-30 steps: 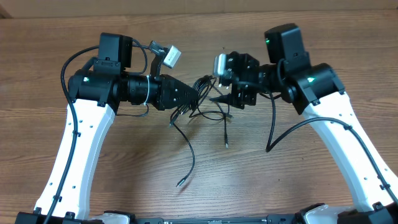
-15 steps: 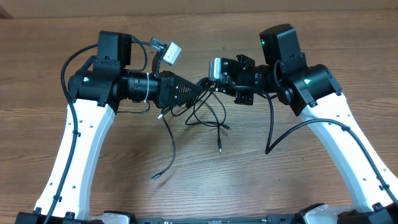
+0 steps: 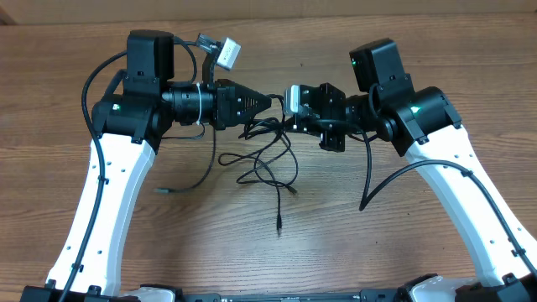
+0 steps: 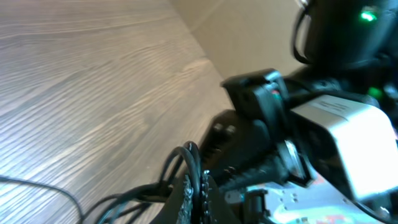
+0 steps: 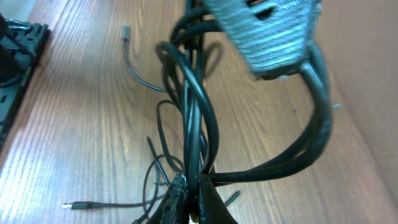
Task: Untangle cables
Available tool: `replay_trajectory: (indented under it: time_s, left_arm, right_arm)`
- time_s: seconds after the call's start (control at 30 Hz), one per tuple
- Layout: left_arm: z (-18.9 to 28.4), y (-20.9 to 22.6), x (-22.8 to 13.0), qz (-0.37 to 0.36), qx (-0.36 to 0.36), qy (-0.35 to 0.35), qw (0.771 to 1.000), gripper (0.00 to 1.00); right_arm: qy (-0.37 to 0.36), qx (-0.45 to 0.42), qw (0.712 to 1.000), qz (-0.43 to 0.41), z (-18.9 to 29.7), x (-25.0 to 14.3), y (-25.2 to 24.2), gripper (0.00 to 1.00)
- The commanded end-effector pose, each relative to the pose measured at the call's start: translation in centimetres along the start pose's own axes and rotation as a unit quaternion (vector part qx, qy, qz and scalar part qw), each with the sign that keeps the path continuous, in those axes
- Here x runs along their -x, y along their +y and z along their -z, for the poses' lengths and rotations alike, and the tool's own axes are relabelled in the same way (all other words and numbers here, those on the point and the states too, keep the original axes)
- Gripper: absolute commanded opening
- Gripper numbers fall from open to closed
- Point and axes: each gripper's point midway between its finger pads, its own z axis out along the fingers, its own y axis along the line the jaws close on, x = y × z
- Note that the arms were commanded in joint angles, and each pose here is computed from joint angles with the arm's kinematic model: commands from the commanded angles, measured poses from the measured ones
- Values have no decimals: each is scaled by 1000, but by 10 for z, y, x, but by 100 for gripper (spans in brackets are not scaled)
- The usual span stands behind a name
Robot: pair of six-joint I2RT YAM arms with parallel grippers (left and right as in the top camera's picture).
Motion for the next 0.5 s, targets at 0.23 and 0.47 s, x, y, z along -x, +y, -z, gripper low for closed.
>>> replay_trajectory:
  time_s: [0.23, 0.47]
  left_arm:
    - [11, 57, 3, 35, 170, -17, 985, 4]
    - [18, 74, -15, 69, 222, 6, 973, 4]
  right_arm:
    - [-7, 21, 999, -37, 7, 9, 14, 4]
    - [54, 9, 993, -104, 8, -15, 16, 4]
